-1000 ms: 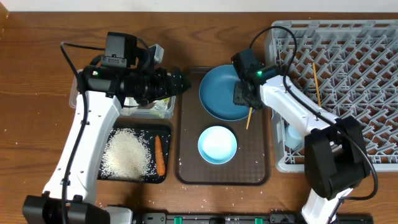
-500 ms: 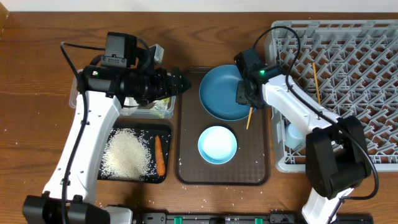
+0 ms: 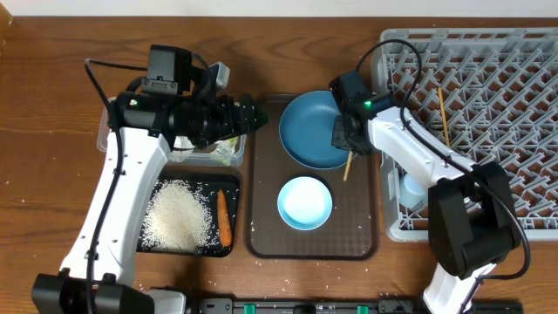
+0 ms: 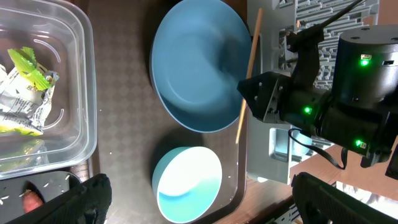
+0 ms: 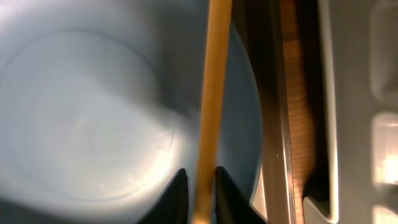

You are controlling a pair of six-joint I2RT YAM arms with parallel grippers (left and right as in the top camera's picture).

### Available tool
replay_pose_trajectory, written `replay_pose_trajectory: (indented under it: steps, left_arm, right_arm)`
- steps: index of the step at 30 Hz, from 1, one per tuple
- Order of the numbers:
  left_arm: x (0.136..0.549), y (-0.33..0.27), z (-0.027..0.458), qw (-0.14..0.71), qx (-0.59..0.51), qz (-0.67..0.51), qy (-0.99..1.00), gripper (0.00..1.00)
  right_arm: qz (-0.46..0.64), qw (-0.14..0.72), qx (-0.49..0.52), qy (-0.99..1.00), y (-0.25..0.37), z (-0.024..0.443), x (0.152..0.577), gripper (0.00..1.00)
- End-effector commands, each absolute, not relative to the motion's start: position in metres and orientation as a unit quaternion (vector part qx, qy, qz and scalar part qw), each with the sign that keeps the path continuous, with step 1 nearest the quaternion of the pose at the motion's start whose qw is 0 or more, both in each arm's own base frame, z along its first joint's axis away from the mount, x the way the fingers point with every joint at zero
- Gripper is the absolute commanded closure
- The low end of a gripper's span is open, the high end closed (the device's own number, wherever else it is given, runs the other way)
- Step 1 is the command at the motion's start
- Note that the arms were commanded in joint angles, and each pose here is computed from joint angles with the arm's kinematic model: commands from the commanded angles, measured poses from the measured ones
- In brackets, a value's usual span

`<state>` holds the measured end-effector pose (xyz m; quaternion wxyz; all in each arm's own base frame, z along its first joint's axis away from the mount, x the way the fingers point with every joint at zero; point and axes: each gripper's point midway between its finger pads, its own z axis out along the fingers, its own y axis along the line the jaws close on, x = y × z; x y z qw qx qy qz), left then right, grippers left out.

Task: Sort waste into correct bins and load items into the dishwasher rack
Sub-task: 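Move the right gripper to the second chopstick and grasp it, then carry the second chopstick into the rack and release it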

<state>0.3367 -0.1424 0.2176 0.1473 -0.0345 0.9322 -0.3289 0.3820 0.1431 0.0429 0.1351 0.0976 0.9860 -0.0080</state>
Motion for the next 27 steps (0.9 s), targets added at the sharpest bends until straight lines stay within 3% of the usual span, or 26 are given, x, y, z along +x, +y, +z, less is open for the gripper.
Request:
replay_pose_trajectory:
  steps: [1, 9, 16, 22, 27]
  left_arm:
    - [0.338, -0.142, 0.219, 0.152, -0.031, -0.324, 0.933, 0.05]
    - [0.338, -0.142, 0.219, 0.152, -0.031, -0.324, 0.933, 0.05]
    - [0.338, -0.142, 0.219, 0.152, -0.031, -0.324, 0.933, 0.05]
    - [0.338, -0.142, 0.219, 0.152, -0.031, -0.324, 0.933, 0.05]
    - [0.338, -0.142, 0.219, 0.152, -0.031, -0.324, 0.933, 0.05]
  right_arm:
    - [-0.015, 0.137, 0.109, 0.985, 0.137, 0.039, 0.384, 0.92]
    - [0.007, 0.154, 0.051, 0.987, 0.149, 0.060, 0.396, 0.99]
    - [0.066, 0.218, -0.026, 0.973, 0.162, 0.132, 0.407, 0.99]
    - [0.046, 0.266, -0.037, 0.962, 0.106, 0.186, 0.404, 0.99]
    - [0.008, 0.266, -0.021, 0.964, 0.038, 0.203, 0.394, 0.99]
